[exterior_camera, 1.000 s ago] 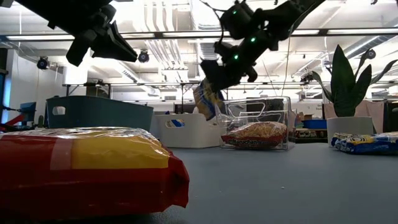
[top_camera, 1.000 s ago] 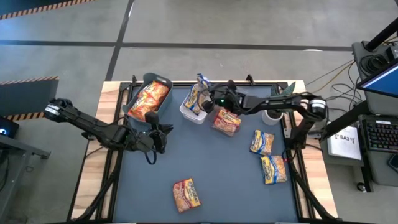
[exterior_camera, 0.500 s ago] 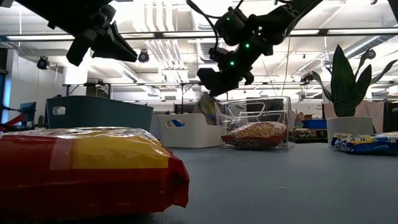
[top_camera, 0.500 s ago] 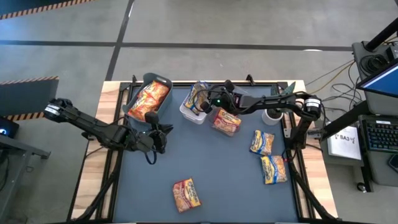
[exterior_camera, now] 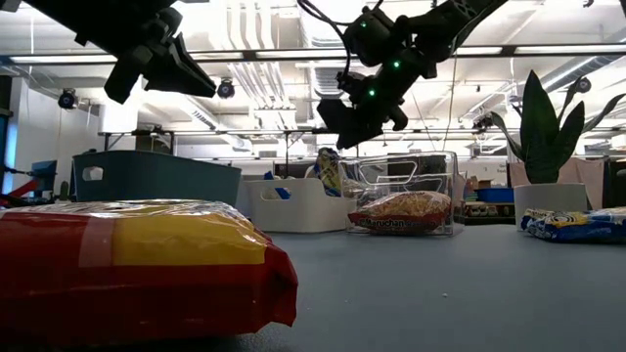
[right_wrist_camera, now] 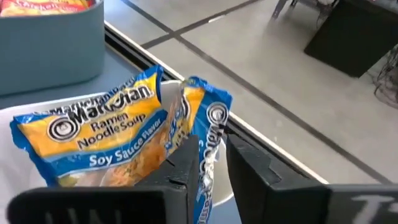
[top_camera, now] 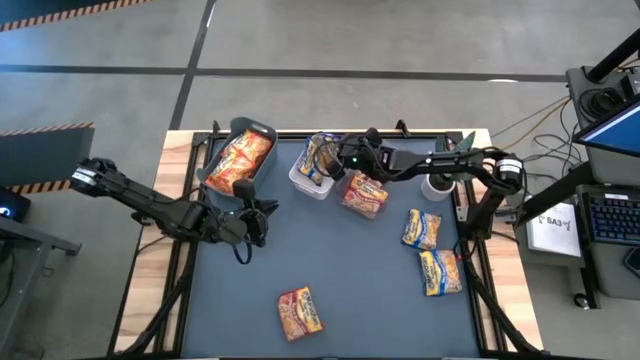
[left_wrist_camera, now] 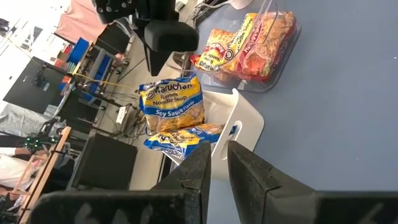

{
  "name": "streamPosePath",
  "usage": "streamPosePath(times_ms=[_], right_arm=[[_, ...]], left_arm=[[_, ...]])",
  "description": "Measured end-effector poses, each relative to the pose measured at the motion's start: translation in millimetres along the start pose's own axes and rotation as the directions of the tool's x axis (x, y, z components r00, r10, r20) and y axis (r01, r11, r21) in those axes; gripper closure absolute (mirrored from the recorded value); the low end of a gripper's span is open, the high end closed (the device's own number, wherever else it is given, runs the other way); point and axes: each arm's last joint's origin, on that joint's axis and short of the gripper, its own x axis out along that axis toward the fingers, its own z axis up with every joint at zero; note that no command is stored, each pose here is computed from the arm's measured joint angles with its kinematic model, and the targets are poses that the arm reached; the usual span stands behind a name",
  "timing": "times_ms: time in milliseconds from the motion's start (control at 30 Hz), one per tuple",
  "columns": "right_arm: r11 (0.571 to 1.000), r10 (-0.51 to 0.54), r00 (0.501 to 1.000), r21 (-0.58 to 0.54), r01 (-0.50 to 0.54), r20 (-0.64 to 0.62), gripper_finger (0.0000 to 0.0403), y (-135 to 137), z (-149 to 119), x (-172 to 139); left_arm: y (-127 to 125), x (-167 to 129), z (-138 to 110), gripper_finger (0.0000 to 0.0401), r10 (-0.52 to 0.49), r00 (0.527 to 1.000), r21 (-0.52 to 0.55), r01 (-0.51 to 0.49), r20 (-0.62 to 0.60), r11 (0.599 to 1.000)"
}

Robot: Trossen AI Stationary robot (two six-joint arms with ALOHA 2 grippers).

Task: Sort Maruchan noodles
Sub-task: Adjust the blue noodle pack in the white bin

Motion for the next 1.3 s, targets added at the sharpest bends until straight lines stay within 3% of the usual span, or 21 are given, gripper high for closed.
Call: streamPosePath(times_ms=[133, 300, 533, 667, 800, 967, 1133, 1300], right_arm=[[1.000, 0.001, 1.000, -0.030, -0.002, -0.021, 0.0360, -1.6, -1.7, -0.2], [0.998, 0.043, 0.997, -0.038, -0.040, 0.062, 0.0390, -3.9, 17.8, -27.3], [0.961, 0.243, 0.963, -0.165, -0.222, 0.119, 0.0394, 16.6, 14.4, -83.8], [0.921, 0.326, 0.938, -0.264, -0.286, 0.121, 0.0394, 26.8, -3.9, -112.5], [0.892, 0.395, 0.901, -0.310, -0.329, 0.181, 0.0394, 26.8, -21.5, -133.3], [0.843, 0.465, 0.849, -0.419, -0.338, 0.251, 0.0394, 15.3, -40.6, -147.5], [0.810, 0.550, 0.776, -0.421, -0.407, 0.309, 0.0394, 0.8, -32.1, -166.6], [0.792, 0.571, 0.775, -0.432, -0.432, 0.273, 0.0394, -8.4, -37.2, -178.7]], left_arm=[[0.0, 0.0, 0.0, 0.0363, 0.000, 1.000, -0.014, 0.000, 0.000, 1.000], [0.5, 0.0, 1.3, 0.0363, 0.003, 1.000, -0.051, -0.003, 0.009, 0.999], [0.7, -0.1, 2.9, 0.0363, -0.002, 1.000, -0.140, 0.005, 0.025, 0.990], [-0.5, 0.9, 9.8, 0.0363, -0.106, 0.987, -0.335, 0.140, 0.118, 0.932], [-0.7, 4.8, 21.3, 0.0363, -0.077, 0.976, -0.416, 0.158, 0.203, 0.895], [-3.9, 16.0, 33.6, 0.0363, -0.012, 0.961, -0.374, 0.118, 0.275, 0.920], [-4.5, 40.2, 37.2, 0.0363, 0.076, 0.957, -0.356, 0.030, 0.279, 0.934], [2.8, 74.7, 24.5, 0.0363, 0.157, 0.970, -0.394, -0.073, 0.185, 0.916]])
